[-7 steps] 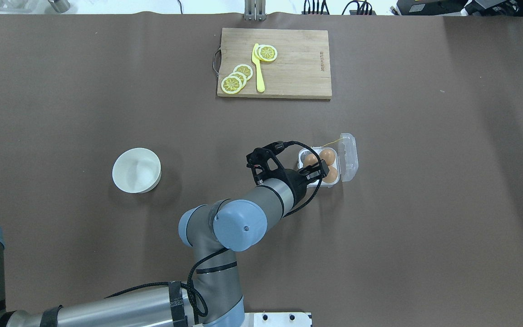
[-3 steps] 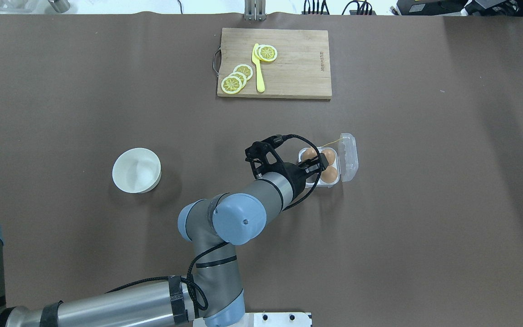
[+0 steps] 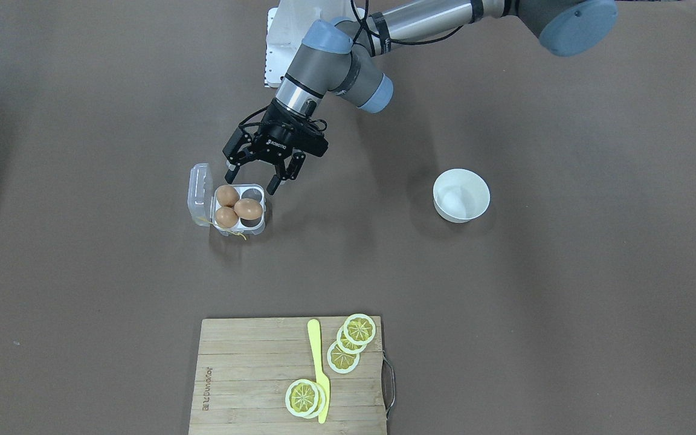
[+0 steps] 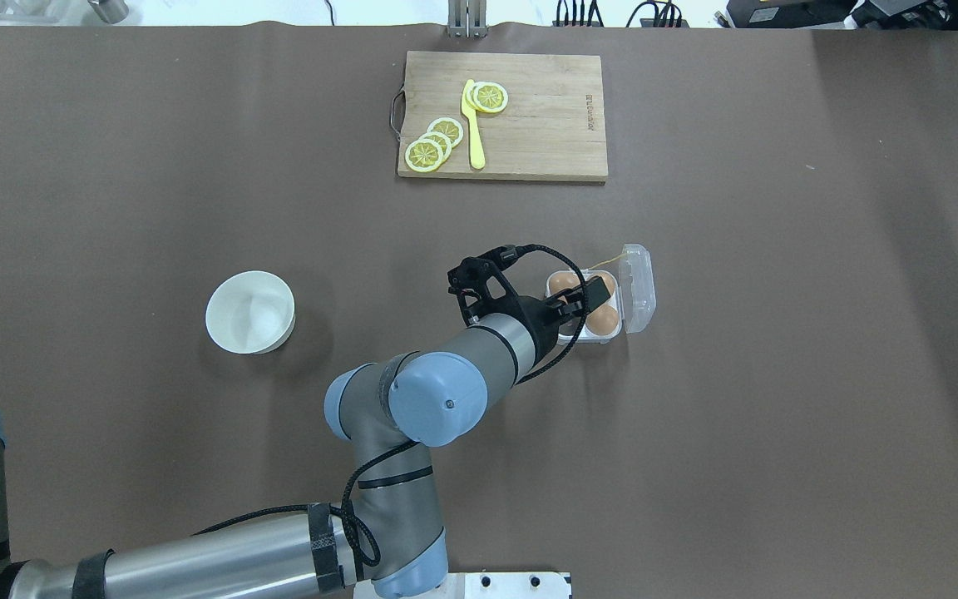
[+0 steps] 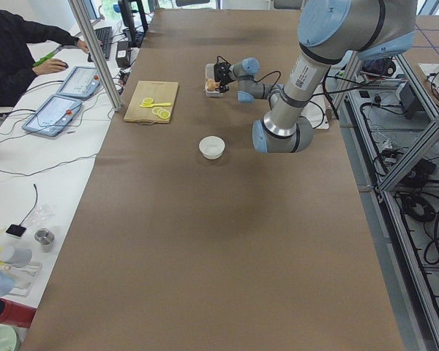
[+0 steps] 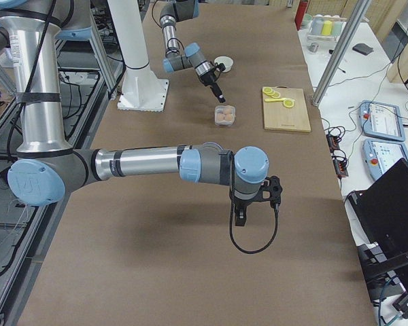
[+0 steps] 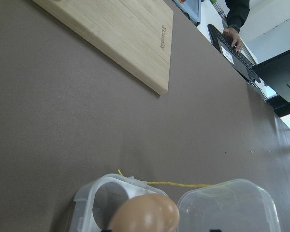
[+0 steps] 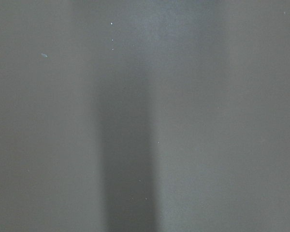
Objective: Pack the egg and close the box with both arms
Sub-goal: 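Lower the egg into the empty cup and open the left gripper, then withdraw the left gripper while the right arm reaches toward the box lid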
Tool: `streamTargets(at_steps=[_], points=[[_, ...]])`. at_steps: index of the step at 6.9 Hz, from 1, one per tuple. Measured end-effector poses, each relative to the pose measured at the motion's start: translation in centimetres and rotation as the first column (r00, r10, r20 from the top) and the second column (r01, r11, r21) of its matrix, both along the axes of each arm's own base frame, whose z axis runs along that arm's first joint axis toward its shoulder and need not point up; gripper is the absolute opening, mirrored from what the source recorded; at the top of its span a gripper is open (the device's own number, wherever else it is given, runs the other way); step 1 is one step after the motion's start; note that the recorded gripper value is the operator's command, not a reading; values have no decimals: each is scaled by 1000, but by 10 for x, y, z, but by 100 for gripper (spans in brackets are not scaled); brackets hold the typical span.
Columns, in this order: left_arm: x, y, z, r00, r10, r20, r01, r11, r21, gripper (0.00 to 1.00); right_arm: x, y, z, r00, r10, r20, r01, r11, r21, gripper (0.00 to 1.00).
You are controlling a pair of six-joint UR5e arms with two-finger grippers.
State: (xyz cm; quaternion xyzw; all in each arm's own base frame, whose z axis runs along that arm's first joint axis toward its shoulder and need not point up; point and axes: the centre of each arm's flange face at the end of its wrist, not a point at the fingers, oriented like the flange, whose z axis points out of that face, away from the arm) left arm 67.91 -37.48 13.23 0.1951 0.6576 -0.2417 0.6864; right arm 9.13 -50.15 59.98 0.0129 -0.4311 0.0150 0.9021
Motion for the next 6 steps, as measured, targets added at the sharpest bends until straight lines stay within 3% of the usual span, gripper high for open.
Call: streamTargets(at_steps=[3,4,6], points=[[-18,-13,-11,1000,-14,-12,14,1000,5,98,-5,-5,-9,1000,-6,13,6,1000,15,100],[-33,-26,-18,1000,0,19,0,1000,-8,98,-14,-9,-17,1000,-16,12,16,1000,23,99],[-91,-57,-18,985,101,137,-88,992,-93,98,-46,-18,-35,999,-30,34,29,999,36,92]])
